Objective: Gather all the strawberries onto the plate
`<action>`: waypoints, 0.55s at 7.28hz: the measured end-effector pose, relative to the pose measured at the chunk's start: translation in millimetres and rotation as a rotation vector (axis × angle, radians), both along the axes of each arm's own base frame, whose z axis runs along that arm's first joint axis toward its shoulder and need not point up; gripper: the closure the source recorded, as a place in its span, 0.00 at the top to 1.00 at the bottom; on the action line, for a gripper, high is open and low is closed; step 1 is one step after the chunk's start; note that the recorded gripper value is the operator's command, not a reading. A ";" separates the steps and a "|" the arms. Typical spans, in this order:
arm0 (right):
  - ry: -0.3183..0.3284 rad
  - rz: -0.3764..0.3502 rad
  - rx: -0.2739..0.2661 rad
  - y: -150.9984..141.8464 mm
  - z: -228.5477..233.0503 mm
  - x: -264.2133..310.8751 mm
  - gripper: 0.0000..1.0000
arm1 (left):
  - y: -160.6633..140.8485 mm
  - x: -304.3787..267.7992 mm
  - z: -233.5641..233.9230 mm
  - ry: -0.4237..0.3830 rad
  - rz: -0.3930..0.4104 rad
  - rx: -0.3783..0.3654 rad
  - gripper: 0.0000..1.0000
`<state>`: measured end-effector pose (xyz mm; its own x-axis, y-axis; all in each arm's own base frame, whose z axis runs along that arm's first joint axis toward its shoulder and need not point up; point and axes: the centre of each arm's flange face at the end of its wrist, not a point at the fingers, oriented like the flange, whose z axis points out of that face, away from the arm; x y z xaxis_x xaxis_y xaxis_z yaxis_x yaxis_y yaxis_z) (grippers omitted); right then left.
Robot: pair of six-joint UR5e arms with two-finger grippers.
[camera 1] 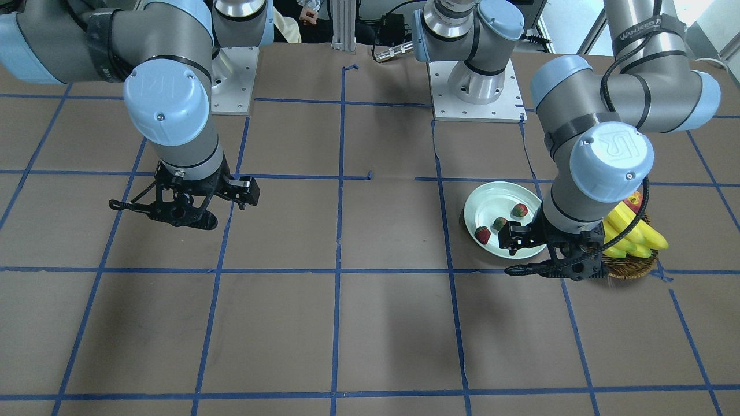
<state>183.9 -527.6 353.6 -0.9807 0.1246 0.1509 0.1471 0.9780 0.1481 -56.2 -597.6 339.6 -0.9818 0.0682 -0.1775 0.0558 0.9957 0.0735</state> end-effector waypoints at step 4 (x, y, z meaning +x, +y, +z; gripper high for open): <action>0.014 -0.044 -0.016 8.6 6.8 15.3 1.00 | 12.4 -13.2 2.9 -0.027 -0.092 0.048 1.00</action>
